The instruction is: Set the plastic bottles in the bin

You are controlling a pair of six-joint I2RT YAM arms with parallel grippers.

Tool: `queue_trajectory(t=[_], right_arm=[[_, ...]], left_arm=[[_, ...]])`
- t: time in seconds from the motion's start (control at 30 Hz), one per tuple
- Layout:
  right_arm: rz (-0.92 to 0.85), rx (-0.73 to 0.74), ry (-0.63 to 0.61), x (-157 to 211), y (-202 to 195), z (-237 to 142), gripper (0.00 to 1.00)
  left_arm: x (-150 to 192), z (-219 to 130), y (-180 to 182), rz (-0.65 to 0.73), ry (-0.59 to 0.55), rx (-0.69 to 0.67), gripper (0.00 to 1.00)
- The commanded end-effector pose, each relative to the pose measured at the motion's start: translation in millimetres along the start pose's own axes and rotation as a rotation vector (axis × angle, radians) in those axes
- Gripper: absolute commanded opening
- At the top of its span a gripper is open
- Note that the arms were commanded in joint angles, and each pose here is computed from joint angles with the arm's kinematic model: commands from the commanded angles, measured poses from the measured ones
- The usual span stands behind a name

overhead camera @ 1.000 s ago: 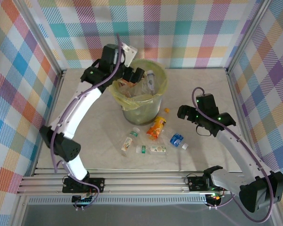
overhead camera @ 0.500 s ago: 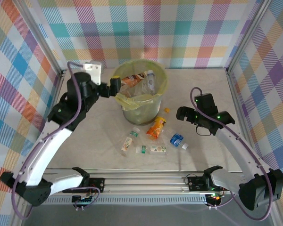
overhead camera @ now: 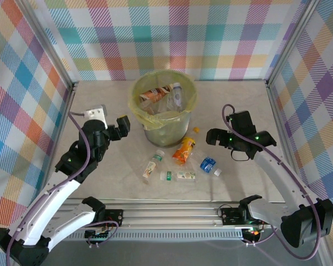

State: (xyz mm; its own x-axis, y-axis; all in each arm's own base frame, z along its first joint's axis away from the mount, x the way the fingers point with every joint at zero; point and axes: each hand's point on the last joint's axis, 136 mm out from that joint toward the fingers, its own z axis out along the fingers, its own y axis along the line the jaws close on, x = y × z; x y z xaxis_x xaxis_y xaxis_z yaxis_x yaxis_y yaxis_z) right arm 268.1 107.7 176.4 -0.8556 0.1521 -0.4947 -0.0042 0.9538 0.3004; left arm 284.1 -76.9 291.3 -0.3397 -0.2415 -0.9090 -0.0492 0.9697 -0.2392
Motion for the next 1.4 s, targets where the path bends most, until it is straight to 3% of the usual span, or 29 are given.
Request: queue_trajectory(t=[0.0,0.47,0.9,1.37], right_arm=[[-0.038,-0.015,0.047,16,0,3,1.00],[-0.186,-0.023,0.141,48,14,14,1.00],[-0.218,0.066,0.325,79,5,53,1.00],[-0.256,0.061,0.399,85,10,93,1.00]], left_arm=[[7,-1,8,-0.086,-0.036,-0.013,1.00],[100,8,36,-0.181,0.077,-0.018,1.00],[121,19,39,-0.249,0.085,-0.018,1.00],[128,23,39,-0.253,0.105,-0.026,1.00]])
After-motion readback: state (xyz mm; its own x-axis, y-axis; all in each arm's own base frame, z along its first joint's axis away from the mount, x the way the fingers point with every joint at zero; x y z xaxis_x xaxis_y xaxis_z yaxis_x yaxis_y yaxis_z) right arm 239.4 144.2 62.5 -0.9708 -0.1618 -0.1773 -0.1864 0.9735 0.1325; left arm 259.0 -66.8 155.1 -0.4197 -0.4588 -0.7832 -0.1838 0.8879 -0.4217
